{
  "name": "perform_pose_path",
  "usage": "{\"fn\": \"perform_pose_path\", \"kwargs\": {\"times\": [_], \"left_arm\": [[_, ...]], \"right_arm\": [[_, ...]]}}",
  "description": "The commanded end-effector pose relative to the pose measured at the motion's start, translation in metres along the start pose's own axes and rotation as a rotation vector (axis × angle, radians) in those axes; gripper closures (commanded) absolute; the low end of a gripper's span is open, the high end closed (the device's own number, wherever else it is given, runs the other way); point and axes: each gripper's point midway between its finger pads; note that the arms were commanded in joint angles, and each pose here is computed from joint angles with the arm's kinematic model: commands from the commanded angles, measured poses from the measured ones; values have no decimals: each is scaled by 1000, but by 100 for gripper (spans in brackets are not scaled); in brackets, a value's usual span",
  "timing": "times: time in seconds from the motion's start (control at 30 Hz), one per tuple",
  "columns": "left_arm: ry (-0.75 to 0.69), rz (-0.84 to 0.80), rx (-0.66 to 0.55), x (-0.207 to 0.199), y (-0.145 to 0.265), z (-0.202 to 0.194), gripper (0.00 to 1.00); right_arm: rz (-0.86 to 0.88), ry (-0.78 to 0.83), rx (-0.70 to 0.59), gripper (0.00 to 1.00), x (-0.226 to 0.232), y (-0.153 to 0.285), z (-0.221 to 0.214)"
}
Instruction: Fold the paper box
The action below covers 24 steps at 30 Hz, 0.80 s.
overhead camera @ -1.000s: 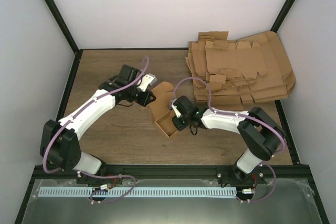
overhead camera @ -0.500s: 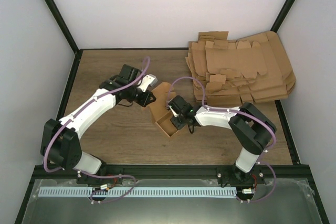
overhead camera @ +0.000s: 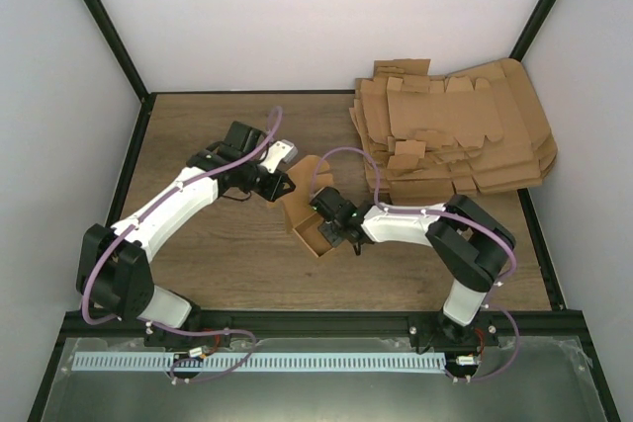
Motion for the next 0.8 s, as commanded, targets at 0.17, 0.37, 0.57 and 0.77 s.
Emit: {"fn": "perform_pose_path", "kwargs": {"times": [0.17,0.37,0.57,0.77], "left_arm": [[-1,-8,-11,-3,4,4,90],[9,44,-56,0,16,16,35],[39,153,-169,4,51,36,20],[69,207,-191,2,69,27,10]], "right_arm": [[-106,7,-1,93,-12,-8,-9],[-12,-84,-18,82,3,5,6],[-16,-223,-16,67,7,4,24],[105,-279,-86,43,22,27,44]]}}
Point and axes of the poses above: each gripper's point midway between its finger pads, its own y axis back along the fingers, its own x axis along the line the jaws close on, z = x × y, and after that the axes turned 10 degrees about -y, right-handed
